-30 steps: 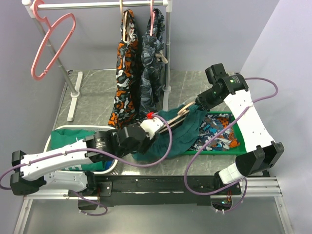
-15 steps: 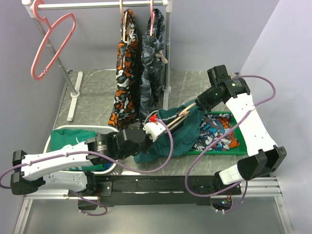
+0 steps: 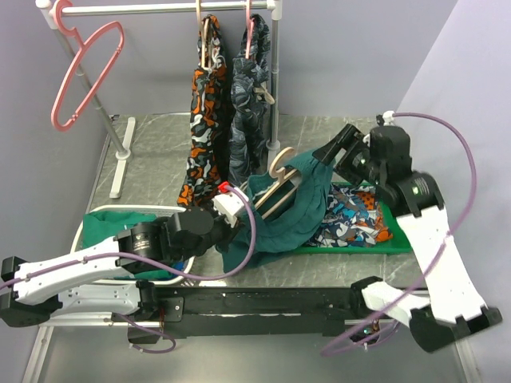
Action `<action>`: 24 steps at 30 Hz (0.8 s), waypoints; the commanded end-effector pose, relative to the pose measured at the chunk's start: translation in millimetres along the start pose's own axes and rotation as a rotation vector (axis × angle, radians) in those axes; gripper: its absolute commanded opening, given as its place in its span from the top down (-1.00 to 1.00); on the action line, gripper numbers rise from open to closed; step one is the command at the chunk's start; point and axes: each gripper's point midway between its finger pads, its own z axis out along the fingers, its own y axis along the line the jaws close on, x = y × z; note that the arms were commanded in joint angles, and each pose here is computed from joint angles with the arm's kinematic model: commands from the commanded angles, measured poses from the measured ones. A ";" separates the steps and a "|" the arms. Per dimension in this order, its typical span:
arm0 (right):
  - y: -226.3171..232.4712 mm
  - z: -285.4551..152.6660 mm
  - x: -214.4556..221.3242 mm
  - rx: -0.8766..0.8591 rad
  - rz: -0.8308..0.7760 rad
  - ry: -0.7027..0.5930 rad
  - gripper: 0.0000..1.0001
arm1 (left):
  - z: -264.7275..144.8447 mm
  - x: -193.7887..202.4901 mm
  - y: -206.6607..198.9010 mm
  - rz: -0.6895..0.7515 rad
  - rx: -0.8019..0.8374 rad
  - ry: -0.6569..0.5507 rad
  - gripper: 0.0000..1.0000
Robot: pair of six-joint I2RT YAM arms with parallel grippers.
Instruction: Place the shorts on the hanger
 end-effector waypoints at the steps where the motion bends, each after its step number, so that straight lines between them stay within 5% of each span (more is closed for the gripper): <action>1: 10.9 -27.9 -20.9 -0.092 -0.199 -0.225 -0.68 | -12.1 -27.5 1.4 -0.112 -0.005 -0.077 0.98; 10: -2.3 -15.8 38.3 -0.266 -0.395 -0.308 -0.76 | -48.6 -53.8 6.7 -0.159 0.029 -0.078 0.98; 20: 22.0 13.3 55.0 -0.265 -0.511 -0.298 -0.44 | -68.8 -67.8 9.4 -0.145 0.051 -0.085 0.98; 21: 27.2 14.6 53.7 -0.269 -0.514 -0.297 -0.38 | -72.1 -69.5 10.5 -0.144 0.051 -0.086 0.98; 23: 34.0 10.9 46.2 -0.267 -0.501 -0.313 0.06 | -75.0 -70.9 12.3 -0.137 0.047 -0.085 0.98; 24: 35.5 8.0 41.2 -0.259 -0.489 -0.325 0.60 | -77.0 -70.3 13.8 -0.133 0.042 -0.079 0.98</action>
